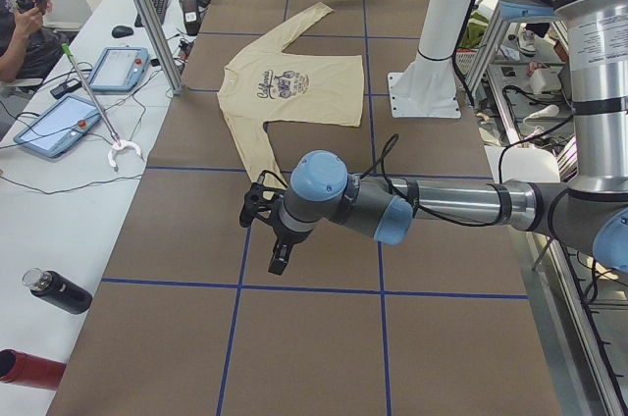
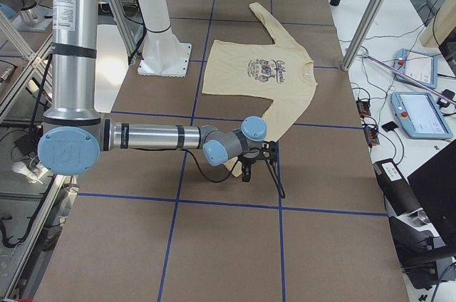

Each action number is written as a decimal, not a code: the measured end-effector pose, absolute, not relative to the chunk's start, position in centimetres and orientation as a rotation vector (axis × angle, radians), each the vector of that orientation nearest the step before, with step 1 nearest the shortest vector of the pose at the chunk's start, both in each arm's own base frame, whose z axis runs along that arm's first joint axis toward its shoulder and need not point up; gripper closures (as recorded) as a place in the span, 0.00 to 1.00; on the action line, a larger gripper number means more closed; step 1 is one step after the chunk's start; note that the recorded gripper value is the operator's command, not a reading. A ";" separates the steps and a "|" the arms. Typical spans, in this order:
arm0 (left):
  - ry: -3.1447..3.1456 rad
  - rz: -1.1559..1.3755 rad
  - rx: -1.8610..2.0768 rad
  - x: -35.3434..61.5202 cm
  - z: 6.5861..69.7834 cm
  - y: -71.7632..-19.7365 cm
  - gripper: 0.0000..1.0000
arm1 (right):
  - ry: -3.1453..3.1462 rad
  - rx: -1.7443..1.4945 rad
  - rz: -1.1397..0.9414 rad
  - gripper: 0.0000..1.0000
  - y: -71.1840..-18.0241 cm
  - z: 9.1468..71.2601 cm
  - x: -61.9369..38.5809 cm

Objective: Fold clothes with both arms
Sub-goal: 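Move the right gripper to the cuff of the sleeve nearest it and grasp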

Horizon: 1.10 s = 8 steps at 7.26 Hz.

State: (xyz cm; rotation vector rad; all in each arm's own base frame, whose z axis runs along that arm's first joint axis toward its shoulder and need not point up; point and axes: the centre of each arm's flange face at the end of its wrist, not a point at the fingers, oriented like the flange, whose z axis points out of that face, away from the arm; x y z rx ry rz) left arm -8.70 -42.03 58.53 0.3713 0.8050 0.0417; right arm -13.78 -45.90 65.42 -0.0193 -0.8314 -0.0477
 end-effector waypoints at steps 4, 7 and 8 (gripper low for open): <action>0.805 0.042 0.372 -8.7 58.5 -42.0 0.00 | -0.824 -0.052 -0.075 0.19 -44.8 67.1 -15.2; 0.805 0.039 0.373 -8.7 58.4 -42.0 0.00 | -0.815 -0.073 -0.082 0.58 -44.2 68.1 -15.6; 0.805 0.038 0.373 -8.7 58.4 -42.0 0.00 | -0.813 -0.076 -0.082 0.79 -44.0 68.3 -15.6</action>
